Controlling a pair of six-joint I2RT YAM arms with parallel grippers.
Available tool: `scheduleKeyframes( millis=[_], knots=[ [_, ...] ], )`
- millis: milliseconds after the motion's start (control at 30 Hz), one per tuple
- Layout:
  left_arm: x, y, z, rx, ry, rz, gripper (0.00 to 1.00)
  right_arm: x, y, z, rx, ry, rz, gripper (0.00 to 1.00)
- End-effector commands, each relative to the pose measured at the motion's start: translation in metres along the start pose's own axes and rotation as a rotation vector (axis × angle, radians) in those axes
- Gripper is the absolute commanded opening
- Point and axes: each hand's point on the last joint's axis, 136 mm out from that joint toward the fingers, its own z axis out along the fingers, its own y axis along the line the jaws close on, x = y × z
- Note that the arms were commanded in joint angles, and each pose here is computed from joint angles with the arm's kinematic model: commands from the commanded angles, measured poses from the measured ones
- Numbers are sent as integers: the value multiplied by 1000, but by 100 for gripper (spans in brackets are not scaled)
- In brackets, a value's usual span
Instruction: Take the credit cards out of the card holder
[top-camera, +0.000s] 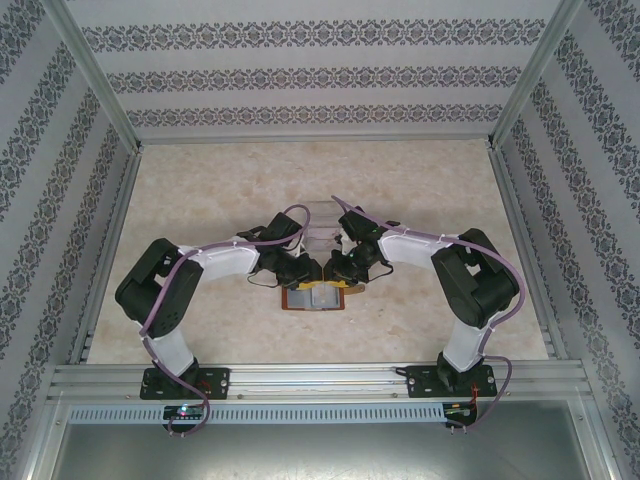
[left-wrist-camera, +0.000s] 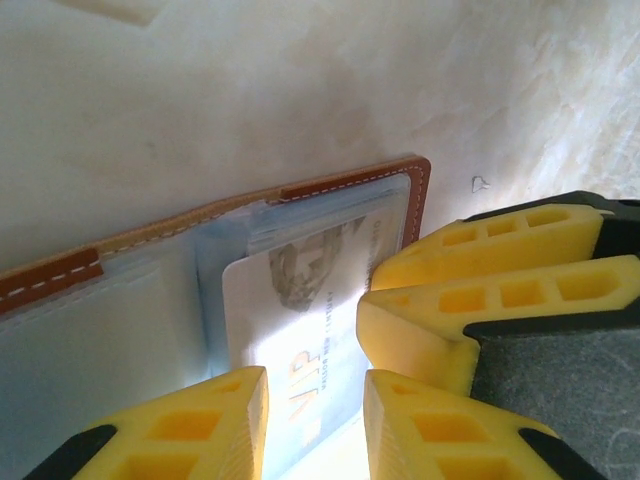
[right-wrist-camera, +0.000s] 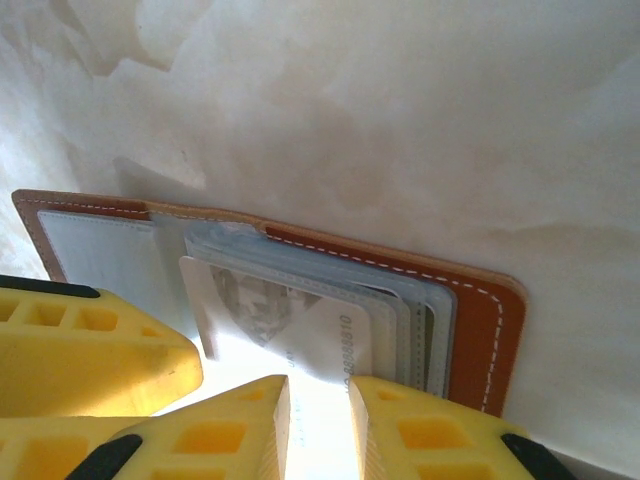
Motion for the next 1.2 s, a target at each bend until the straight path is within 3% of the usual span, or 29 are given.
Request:
scheduleKeyframes(
  millis=[0, 500, 833, 1167],
  knots=[
    [1, 13, 9, -12, 18, -32, 31, 6, -9, 6, 40, 20, 13, 26],
    [4, 33, -2, -149, 6, -8, 31, 9, -12, 0, 59, 10, 12, 38],
    [-5, 3, -14, -56, -43, 12, 31, 5, 7, -17, -10, -44, -17, 38],
    [-4, -10, -4, 39, -7, -4, 31, 6, 1, -7, -1, -16, 1, 38]
  ],
)
